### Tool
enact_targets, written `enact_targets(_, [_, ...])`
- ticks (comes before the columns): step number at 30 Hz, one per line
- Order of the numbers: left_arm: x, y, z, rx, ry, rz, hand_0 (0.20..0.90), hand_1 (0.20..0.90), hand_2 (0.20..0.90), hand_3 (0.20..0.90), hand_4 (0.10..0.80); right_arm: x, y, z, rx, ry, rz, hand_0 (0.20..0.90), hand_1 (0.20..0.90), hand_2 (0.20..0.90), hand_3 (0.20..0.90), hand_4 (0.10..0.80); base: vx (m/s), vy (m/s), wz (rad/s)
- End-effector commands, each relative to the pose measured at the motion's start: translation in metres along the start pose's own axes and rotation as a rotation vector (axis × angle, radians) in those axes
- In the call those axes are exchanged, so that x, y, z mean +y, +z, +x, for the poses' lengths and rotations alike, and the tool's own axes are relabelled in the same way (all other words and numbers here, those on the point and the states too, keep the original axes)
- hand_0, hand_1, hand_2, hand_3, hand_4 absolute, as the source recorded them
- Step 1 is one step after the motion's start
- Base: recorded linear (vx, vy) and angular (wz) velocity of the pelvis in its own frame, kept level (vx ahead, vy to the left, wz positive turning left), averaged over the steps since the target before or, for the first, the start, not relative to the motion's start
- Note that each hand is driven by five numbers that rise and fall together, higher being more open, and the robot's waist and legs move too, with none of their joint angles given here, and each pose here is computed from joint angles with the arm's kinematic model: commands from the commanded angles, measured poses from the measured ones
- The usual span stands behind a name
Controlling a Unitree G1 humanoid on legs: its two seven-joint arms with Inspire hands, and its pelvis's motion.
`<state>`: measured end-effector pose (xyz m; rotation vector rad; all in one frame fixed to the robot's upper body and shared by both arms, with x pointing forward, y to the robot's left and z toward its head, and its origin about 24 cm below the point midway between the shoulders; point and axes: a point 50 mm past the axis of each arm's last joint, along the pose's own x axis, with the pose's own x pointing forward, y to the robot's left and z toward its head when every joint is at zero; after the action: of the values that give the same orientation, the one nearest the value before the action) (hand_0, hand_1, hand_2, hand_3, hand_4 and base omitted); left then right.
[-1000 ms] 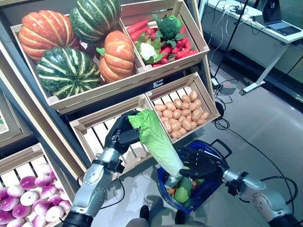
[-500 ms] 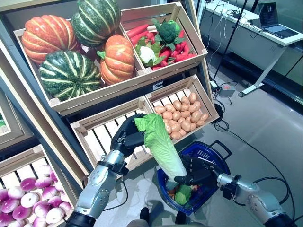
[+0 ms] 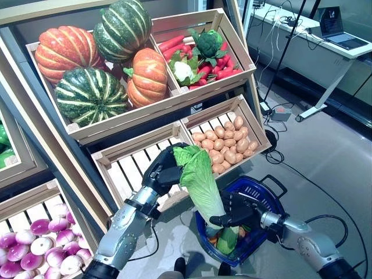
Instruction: Put vegetables into the basket
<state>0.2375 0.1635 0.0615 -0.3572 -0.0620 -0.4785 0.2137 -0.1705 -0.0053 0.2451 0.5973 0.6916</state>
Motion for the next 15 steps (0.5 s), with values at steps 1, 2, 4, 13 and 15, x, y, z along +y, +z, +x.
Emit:
enact_targets(1, [-0.0275,0.0283,0.0249,-0.14,-0.222,-0.019,0.3,0.3,0.3,0.3,0.4,0.02,0.0372,0.0206,-0.157,0.122,-0.04,0.46,0.46,0.46,0.46,0.507,0.0,0.0,0.0])
enact_targets(2, [-0.0282,0.0274,0.025,-0.138,-0.224,-0.023,0.3,0.3,0.3,0.3,0.4,0.0203,0.0371,0.0209,-0.156,0.12,-0.039,0.3,0.3,0.3,0.3,0.4,0.0,0.0,0.0])
enact_targets(4, [-0.0295,0.0272,0.0253,-0.138,-0.233,-0.025,0.3,0.3,0.3,0.3,0.4,0.0205,0.0366,0.0212,-0.152,0.118,-0.04,0.3,0.3,0.3,0.3,0.4,0.0,0.0,0.0])
enact_targets(13, [-0.0294,0.0282,0.0241,-0.139,-0.226,-0.03,0.3,0.3,0.3,0.3,0.4,0.0163,0.0335,0.0193,-0.141,0.096,-0.019,0.3,0.3,0.3,0.3,0.4,0.0,0.0,0.0])
enact_targets(15, [-0.0278,0.0275,0.023,-0.136,-0.215,-0.029,0.3,0.3,0.3,0.3,0.4,0.0153,0.0318,0.0183,-0.139,0.09,-0.016,0.3,0.3,0.3,0.3,0.4,0.0,0.0,0.0])
